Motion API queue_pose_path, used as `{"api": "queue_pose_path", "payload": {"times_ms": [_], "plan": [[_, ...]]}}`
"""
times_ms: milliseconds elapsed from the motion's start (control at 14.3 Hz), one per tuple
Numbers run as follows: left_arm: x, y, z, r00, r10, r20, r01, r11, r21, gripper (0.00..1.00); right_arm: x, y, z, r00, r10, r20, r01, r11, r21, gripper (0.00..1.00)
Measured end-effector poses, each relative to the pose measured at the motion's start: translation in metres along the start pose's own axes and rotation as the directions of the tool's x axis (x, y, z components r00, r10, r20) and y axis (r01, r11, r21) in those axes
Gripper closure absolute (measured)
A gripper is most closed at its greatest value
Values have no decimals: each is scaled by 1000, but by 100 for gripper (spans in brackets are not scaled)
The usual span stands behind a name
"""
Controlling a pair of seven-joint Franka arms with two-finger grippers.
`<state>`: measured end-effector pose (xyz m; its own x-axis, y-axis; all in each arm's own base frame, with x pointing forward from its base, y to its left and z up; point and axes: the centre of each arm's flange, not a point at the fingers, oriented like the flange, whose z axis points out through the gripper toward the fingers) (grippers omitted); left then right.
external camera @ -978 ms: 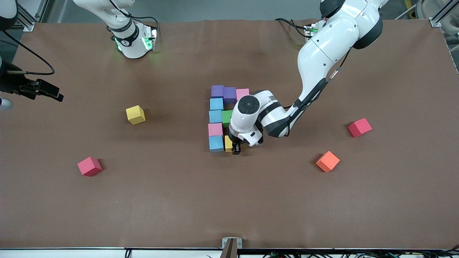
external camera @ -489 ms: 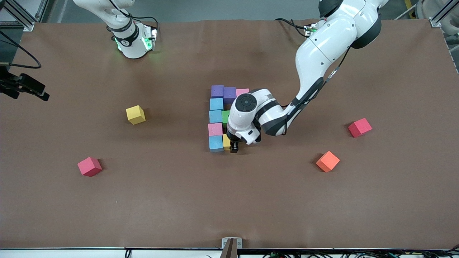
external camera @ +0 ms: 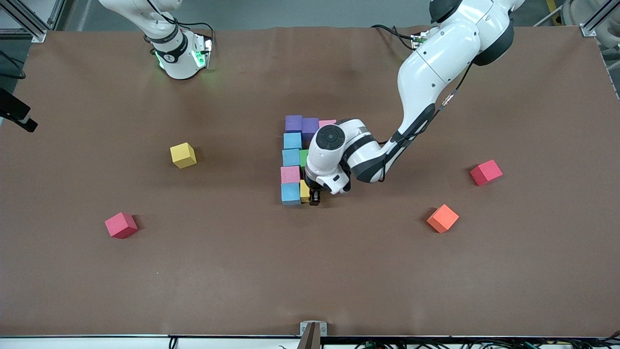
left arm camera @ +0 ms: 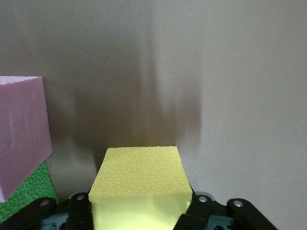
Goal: Arrange 11 blocks into digit 3
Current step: 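Lower the yellow block beside the last blue block with the left gripper, release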
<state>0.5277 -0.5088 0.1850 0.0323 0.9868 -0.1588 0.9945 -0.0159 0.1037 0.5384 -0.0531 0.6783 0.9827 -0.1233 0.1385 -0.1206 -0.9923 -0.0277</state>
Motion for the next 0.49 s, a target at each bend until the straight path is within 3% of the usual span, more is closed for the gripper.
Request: {"api": "queue_pose_path", "payload": {"times_ms": [489], "plan": [[3,3,0,1000,19,1,-19,1000,-7,41,0,-8,1,1000,-14,2,14,1000,1,0]]}}
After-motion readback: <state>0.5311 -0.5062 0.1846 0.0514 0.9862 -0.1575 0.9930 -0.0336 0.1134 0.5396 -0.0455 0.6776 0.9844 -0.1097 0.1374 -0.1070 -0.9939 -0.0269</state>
